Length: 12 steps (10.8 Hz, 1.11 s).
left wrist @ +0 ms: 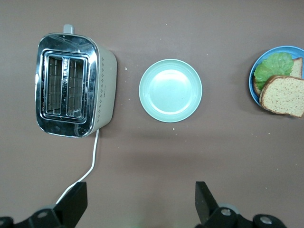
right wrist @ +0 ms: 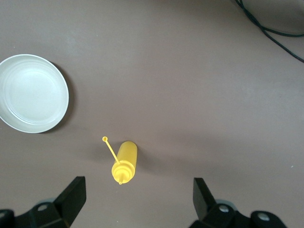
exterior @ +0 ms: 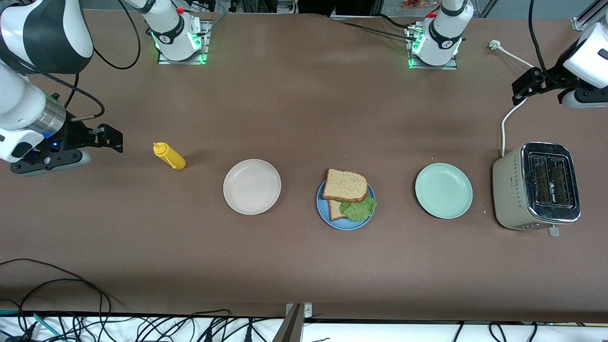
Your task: Make sandwich in blue plate with both arms
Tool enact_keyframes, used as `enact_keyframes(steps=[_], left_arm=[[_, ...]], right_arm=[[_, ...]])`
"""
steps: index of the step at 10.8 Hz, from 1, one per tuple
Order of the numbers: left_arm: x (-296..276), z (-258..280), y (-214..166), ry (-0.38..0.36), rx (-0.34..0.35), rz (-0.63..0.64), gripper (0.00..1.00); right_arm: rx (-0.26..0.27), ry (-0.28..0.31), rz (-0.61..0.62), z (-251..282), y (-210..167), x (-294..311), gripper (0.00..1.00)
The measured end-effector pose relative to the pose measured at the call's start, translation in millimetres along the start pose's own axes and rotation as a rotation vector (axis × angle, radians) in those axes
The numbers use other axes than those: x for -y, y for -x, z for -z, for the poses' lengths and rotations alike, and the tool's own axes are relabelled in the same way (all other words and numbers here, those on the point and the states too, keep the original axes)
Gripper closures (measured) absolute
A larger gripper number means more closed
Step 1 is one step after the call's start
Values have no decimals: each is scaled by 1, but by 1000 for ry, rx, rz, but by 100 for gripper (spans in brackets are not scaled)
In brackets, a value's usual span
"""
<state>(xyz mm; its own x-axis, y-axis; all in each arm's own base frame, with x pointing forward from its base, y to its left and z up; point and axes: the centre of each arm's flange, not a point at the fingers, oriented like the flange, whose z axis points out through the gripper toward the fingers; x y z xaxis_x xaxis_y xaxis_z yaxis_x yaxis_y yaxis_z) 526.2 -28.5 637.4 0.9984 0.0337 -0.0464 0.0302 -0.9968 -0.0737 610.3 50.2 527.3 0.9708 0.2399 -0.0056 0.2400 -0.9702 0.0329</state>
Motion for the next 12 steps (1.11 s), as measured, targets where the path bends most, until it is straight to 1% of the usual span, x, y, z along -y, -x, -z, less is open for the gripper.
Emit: enact_keyframes(steps=[2,3,5,8,10,12], left_arm=[[4,4,-6,1,-6,8,0],[3,7,-9,2,-8,8,0],[1,8,-12,2,-9,5,0],[-2,7,-14,1,-7,-1,0],[-3,7,-14,1,-6,-3,0],[-4,7,-14,1,-7,-4,0]], right_arm=[[2,40,-9,1,-1,3,0],[0,47,-28,2,-1,5,0],[-2,44,-44,3,-1,6,0],[-8,44,-104,8,-1,4,0],[-13,43,-170,24,1,4,0],[-25,16,-243,35,2,8,0]])
